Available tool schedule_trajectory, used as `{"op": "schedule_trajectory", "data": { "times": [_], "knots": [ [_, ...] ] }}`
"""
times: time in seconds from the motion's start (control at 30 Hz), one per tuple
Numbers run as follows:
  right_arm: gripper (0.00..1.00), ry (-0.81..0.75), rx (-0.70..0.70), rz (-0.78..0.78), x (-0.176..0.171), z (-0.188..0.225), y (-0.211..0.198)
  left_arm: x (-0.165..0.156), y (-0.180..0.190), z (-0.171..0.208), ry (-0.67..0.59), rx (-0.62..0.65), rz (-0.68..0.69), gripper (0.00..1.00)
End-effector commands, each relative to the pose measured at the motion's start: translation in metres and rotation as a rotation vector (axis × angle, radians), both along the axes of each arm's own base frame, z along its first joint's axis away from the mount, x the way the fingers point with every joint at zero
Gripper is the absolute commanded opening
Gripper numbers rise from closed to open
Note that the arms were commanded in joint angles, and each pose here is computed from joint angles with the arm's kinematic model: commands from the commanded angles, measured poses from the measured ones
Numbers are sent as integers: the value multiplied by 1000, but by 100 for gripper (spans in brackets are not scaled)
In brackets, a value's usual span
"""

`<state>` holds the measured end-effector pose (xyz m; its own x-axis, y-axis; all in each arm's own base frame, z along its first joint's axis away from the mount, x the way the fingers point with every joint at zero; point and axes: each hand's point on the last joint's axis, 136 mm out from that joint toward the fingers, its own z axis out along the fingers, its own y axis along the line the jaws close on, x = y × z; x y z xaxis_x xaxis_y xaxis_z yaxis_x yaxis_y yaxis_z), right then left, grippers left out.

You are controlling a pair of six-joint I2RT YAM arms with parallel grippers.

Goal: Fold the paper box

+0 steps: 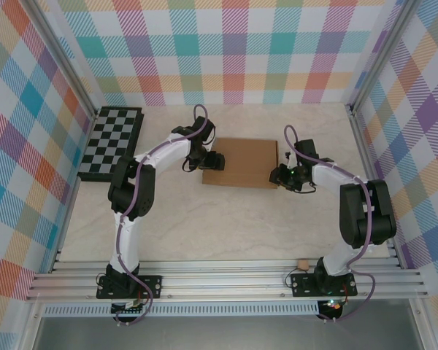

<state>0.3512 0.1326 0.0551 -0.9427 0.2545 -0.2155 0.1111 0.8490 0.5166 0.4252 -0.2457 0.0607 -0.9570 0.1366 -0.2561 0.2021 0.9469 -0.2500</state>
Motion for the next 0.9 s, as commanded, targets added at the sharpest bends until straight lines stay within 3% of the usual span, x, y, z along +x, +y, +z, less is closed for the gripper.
{"op": "schedule_trajectory", "data": {
  "times": [0.0, 0.3, 0.87],
  "knots": [
    [35, -5, 26, 22, -1, 16, 5, -19, 25, -40, 122, 112, 7, 75],
    [37, -19, -70, 31, 4, 12, -7, -19, 26, -40, 121, 114, 7, 75],
    [35, -9, 8, 39, -2, 8, 4, -18, 25, -42, 121, 109, 10, 75]
  ]
}}
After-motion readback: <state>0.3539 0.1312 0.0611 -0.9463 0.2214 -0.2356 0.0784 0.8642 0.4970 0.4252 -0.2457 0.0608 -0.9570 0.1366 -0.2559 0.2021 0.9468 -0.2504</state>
